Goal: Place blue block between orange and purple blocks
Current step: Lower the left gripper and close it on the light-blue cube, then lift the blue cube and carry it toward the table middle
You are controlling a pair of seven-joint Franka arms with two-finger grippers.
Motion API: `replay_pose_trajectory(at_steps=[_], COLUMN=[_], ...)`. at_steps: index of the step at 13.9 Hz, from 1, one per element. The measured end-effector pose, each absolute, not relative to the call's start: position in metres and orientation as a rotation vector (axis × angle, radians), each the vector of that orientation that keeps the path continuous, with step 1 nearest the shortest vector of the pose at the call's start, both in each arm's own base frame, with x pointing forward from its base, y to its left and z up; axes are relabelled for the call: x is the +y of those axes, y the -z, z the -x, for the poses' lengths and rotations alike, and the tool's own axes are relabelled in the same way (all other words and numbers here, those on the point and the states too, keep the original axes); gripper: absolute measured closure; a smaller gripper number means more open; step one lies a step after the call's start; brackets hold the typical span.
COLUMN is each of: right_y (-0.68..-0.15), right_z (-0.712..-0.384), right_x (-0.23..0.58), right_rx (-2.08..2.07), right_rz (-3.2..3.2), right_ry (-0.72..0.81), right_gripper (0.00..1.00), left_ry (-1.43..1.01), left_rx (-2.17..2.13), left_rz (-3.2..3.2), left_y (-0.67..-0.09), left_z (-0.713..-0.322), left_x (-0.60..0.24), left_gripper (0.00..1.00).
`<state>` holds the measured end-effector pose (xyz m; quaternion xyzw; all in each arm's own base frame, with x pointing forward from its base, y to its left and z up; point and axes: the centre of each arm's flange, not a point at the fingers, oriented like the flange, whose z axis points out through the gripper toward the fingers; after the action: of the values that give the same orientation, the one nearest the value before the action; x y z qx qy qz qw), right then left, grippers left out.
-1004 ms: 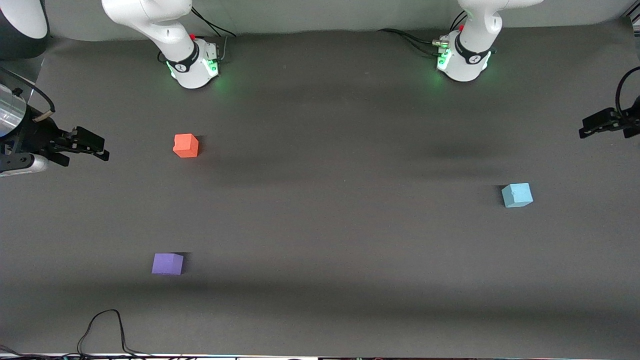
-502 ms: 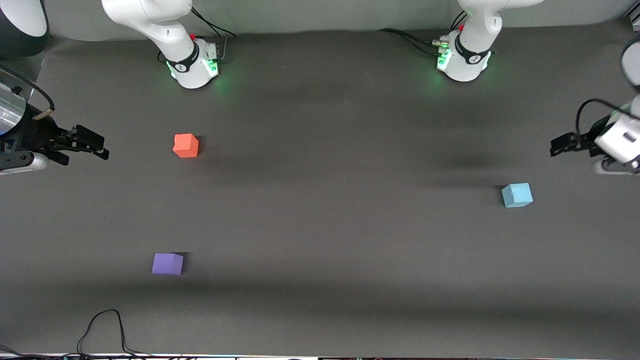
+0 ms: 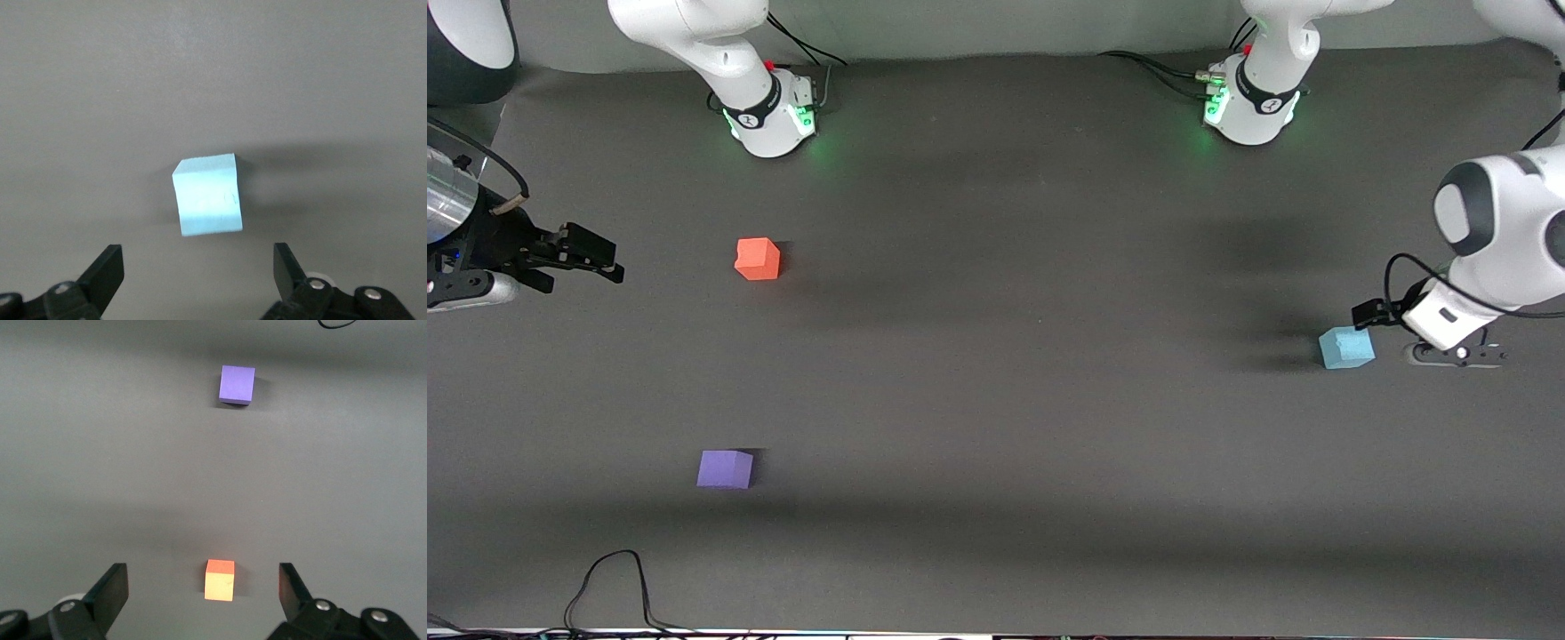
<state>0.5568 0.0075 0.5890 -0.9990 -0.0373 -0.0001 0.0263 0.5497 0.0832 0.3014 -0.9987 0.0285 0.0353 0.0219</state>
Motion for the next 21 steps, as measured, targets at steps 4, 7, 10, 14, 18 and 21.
replay_pose_trajectory(at_steps=[4, 7, 10, 14, 18, 21], right_y=[-0.589, -0.588, -0.588, -0.589, -0.589, -0.589], right_z=[-0.556, -0.556, -0.556, -0.556, -0.555, -0.554], right_x=[0.007, 0.007, 0.007, 0.007, 0.007, 0.007], right_rx=[-0.115, -0.115, -0.115, -0.115, -0.115, -0.116], right_rz=[3.087, 3.087, 3.086, 3.086, 3.086, 3.086], right_ry=[0.001, -0.002, 0.000, 0.001, -0.001, 0.001], right_gripper=[0.00, 0.00, 0.00, 0.00, 0.00, 0.00], left_ry=[-0.091, -0.063, -0.057, -0.074, -0.068, -0.085], left_rx=[0.096, 0.100, 0.103, 0.103, 0.098, 0.085], left_rz=[3.088, 3.084, 3.082, 3.082, 3.082, 3.081], left_y=[-0.260, -0.234, -0.210, -0.197, -0.198, -0.214], left_z=[-0.556, -0.554, -0.547, -0.544, -0.546, -0.557], left_x=[0.084, 0.083, 0.083, 0.082, 0.083, 0.088], left_gripper=[0.00, 0.00, 0.00, 0.11, 0.44, 0.44])
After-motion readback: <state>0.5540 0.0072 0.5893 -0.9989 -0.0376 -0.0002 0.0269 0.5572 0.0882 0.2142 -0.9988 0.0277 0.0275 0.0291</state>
